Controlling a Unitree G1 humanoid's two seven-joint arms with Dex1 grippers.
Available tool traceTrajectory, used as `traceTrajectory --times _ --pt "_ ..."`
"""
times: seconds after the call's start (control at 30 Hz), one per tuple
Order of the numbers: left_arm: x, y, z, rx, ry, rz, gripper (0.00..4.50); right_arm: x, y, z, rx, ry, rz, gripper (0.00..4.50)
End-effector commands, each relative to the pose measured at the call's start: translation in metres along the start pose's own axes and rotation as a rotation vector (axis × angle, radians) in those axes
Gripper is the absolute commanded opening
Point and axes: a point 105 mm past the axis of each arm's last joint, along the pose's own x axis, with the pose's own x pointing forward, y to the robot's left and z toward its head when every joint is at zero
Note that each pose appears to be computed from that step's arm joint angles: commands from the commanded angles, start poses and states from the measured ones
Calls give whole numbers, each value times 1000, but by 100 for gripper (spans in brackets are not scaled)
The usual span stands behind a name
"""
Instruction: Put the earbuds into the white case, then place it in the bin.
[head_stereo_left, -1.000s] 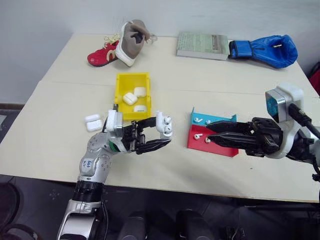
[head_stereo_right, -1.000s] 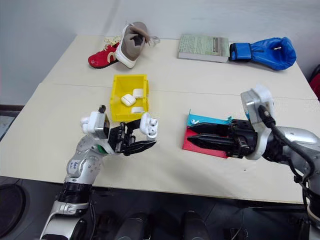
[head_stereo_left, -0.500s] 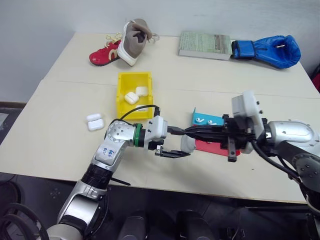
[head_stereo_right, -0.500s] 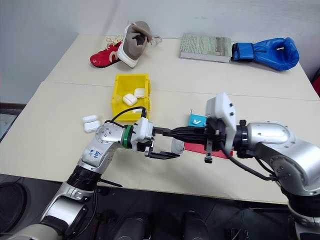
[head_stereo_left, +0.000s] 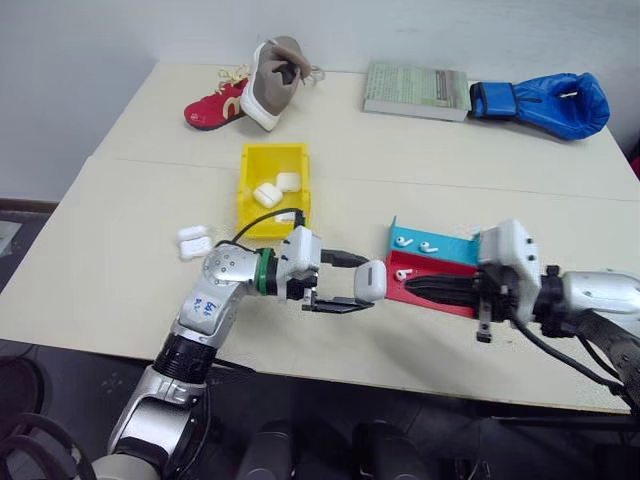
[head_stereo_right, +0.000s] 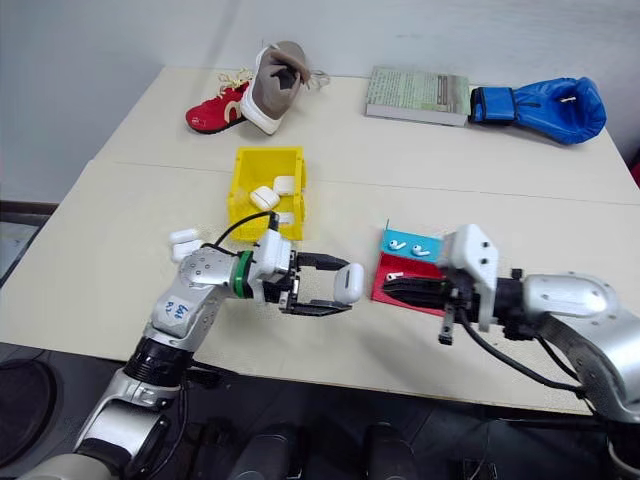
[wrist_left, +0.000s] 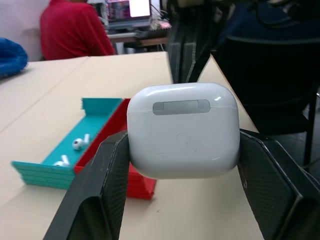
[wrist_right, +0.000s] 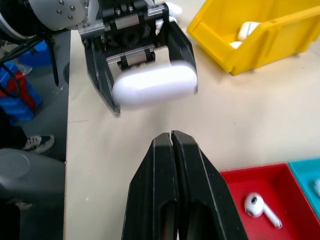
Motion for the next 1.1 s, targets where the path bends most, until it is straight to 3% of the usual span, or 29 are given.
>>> traceTrajectory --times 0.03,0.17,0.27,0.4,0.63,0.73,0.97,1.0,1.1 --pt "-16 3 11 -16 -50 79 277 -16 6 15 -40 -113 -88 4" --pt "-46 22 14 -91 -59 300 277 -37 7 3 5 -198 -317 4" --pt "-72 52 25 -81 -90 534 277 -50 16 2 -93 -277 -427 60" --pt "-92 85 32 -27 -63 716 277 -59 4 12 -251 -336 -595 194" --pt "-124 146 19 26 81 1035 277 -55 9 8 -303 -392 -543 433" --pt "-130 155 11 13 117 1084 277 -57 7 6 -286 -395 -532 445" --pt "-115 150 -5 -78 143 926 277 -58 7 -1 -281 -379 -528 445" --pt "-118 151 -5 -74 164 935 349 -57 7 -2 -279 -377 -522 450" --pt "-127 148 7 -19 175 944 442 -59 7 -5 -287 -360 -504 450"
